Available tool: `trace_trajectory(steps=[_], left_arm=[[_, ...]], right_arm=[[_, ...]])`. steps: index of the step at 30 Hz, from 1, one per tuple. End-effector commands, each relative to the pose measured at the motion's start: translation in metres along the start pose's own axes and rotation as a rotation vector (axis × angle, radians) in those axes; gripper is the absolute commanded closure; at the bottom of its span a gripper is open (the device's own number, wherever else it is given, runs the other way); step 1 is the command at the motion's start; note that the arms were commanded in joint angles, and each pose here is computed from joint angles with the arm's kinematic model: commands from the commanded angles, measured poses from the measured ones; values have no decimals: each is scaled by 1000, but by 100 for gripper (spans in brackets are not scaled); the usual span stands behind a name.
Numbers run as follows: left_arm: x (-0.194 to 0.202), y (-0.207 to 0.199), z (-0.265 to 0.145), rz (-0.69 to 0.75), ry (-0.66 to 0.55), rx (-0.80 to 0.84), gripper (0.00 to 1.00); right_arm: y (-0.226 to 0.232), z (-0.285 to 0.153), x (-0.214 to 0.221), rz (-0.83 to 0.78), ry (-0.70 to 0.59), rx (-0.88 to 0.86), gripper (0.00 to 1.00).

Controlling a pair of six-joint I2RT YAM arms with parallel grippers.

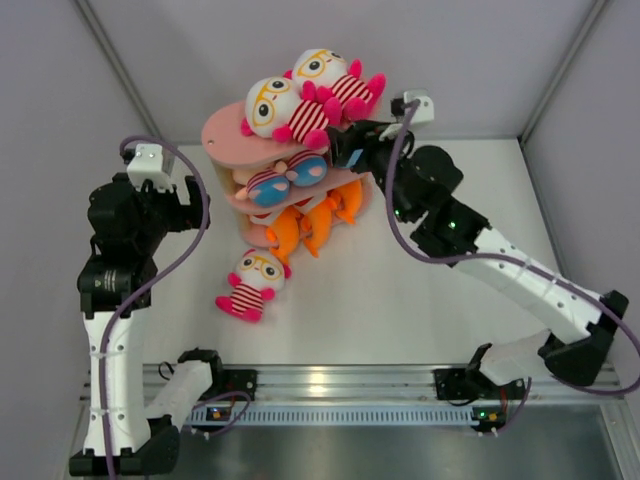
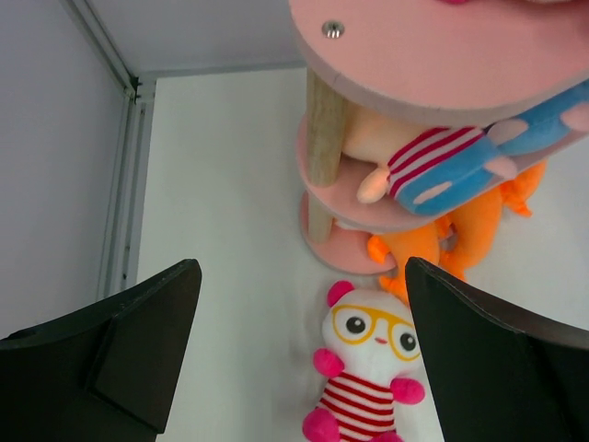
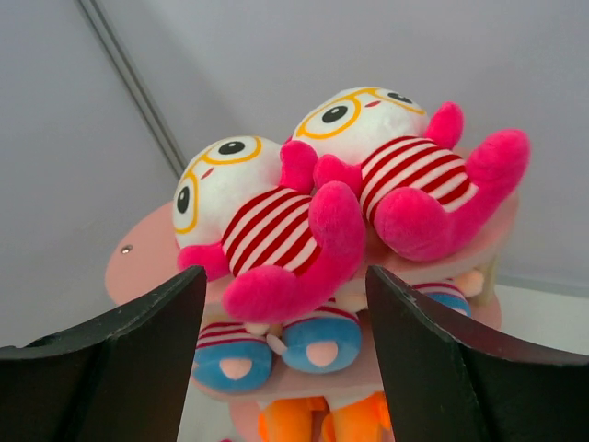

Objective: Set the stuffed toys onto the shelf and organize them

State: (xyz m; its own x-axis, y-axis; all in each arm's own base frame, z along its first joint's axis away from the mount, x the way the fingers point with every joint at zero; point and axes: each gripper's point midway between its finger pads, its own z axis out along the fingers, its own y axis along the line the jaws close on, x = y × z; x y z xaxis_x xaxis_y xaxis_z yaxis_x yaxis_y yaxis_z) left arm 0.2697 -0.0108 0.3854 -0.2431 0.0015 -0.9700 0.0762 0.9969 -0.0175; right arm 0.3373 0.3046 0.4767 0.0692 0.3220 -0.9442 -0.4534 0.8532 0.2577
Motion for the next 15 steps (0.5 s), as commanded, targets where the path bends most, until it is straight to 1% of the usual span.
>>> trace_trajectory(steps=[1, 2, 3, 5, 6, 8, 9, 10, 11, 12, 13, 14, 15], left_arm=[[21, 9, -4, 91, 62, -28, 2], [27, 11, -4, 100, 79, -34, 2], [37, 13, -2, 119, 103, -34, 2], [50, 18, -1, 136, 137, -55, 2], [65, 21, 2, 146, 175, -63, 2], [80, 32, 3, 161, 220, -117, 2], [94, 35, 3, 172, 258, -126, 2], [100, 39, 1, 179, 274, -143, 2], [111, 45, -1, 202, 301, -164, 2], [117, 48, -4, 213, 322, -178, 2], [123, 50, -6, 223, 336, -185, 2], [126, 53, -8, 242, 346, -192, 2], [134, 54, -10, 250, 362, -201, 2]], right_arm=[[-26, -60, -40, 6, -69, 165, 29], [-32, -76, -36, 21, -45, 183, 28], [-28, -87, -2, 57, 17, 191, 25], [-14, -101, 35, 107, 86, 141, 24], [-11, -107, 79, 138, 162, 130, 23], [27, -113, 142, 164, 290, 8, 21], [47, -120, 175, 195, 374, -76, 20], [64, -122, 191, 213, 408, -122, 19], [86, -128, 227, 195, 477, -172, 18], [109, -129, 231, 242, 480, -245, 17], [122, -130, 241, 260, 495, -278, 17], [132, -133, 269, 258, 538, -296, 17], [144, -130, 271, 316, 532, -316, 17]])
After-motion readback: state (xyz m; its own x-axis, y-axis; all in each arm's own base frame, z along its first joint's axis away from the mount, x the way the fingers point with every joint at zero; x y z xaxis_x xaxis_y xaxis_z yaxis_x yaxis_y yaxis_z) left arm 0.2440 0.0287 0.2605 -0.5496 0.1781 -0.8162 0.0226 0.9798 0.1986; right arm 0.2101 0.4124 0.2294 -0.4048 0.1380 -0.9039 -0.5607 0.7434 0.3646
